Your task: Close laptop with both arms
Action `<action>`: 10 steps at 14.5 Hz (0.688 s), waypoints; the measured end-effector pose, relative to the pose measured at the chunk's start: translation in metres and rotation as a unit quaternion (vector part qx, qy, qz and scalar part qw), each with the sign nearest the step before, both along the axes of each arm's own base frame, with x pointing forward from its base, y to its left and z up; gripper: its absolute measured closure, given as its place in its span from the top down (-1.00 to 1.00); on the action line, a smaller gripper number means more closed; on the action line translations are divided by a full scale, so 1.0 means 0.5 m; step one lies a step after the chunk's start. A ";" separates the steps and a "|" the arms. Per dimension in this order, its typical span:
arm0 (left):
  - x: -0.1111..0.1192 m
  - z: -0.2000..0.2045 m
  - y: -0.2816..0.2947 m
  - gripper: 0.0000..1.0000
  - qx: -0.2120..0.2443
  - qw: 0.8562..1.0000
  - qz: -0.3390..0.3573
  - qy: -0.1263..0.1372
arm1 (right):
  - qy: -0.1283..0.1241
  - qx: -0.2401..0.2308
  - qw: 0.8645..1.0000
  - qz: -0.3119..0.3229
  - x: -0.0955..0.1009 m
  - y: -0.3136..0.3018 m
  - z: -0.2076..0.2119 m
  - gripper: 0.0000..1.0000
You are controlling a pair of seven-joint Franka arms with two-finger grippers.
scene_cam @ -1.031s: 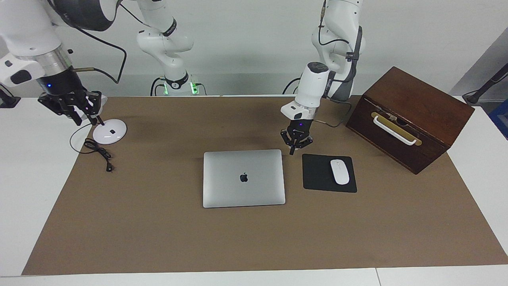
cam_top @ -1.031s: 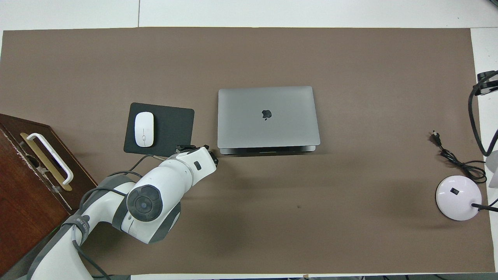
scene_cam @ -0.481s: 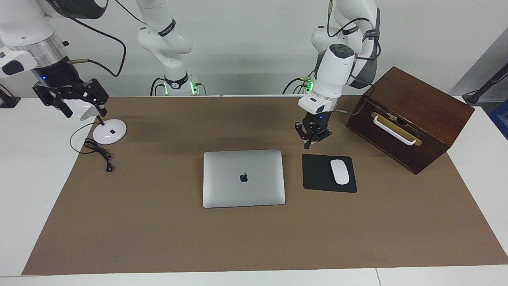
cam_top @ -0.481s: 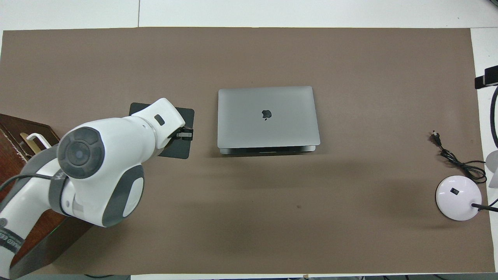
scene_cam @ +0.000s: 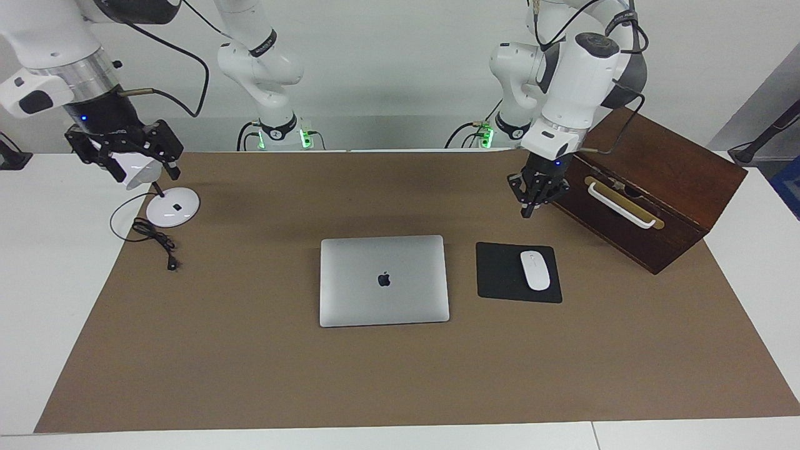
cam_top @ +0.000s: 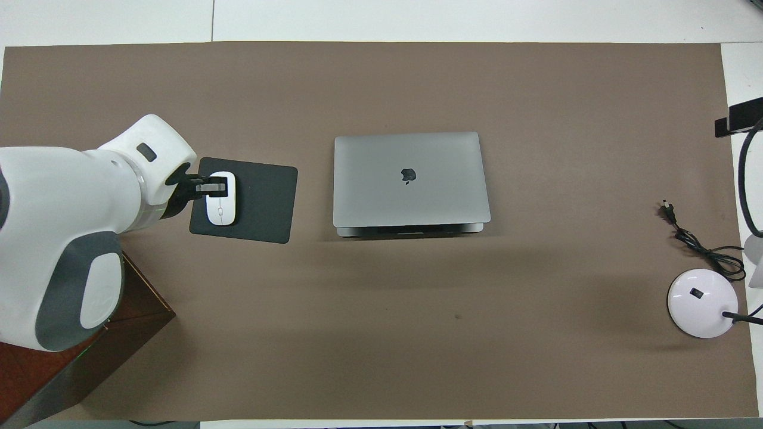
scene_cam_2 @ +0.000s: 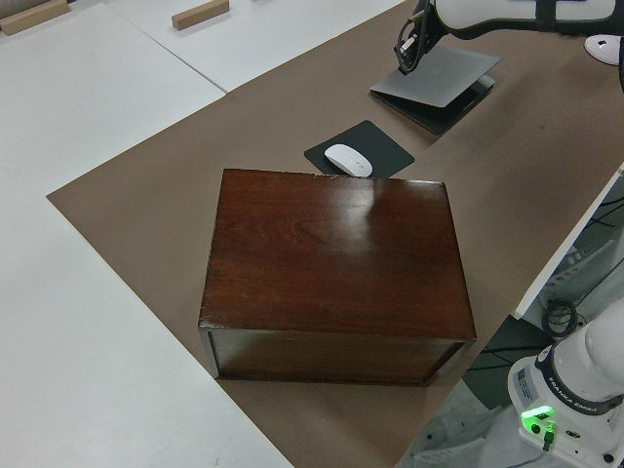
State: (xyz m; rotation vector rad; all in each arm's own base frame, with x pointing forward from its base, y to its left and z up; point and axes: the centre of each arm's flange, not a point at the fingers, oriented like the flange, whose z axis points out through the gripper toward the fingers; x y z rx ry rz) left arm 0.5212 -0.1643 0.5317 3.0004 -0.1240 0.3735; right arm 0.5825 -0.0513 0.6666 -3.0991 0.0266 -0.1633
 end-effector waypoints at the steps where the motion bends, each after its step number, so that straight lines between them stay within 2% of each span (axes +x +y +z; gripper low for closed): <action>1: 0.004 0.014 0.008 -0.98 -0.001 1.000 0.004 -0.001 | 0.000 -0.001 1.000 0.000 0.000 0.000 0.000 1.00; 4: 0.024 0.075 0.046 -0.98 0.001 1.000 0.022 0.006 | 0.001 -0.016 1.000 0.009 0.002 0.026 0.000 1.00; 7: 0.069 0.137 0.129 -0.98 0.011 0.999 0.041 0.021 | 0.000 -0.025 1.000 0.001 0.000 0.020 0.004 1.00; 9: 0.096 0.140 0.171 -0.97 0.016 0.998 0.046 0.027 | 0.000 -0.026 1.000 -0.006 -0.001 0.005 0.004 1.00; 10: 0.105 0.135 0.187 -0.85 0.018 0.998 0.049 0.031 | 0.000 -0.026 1.000 -0.008 -0.002 0.000 0.004 1.00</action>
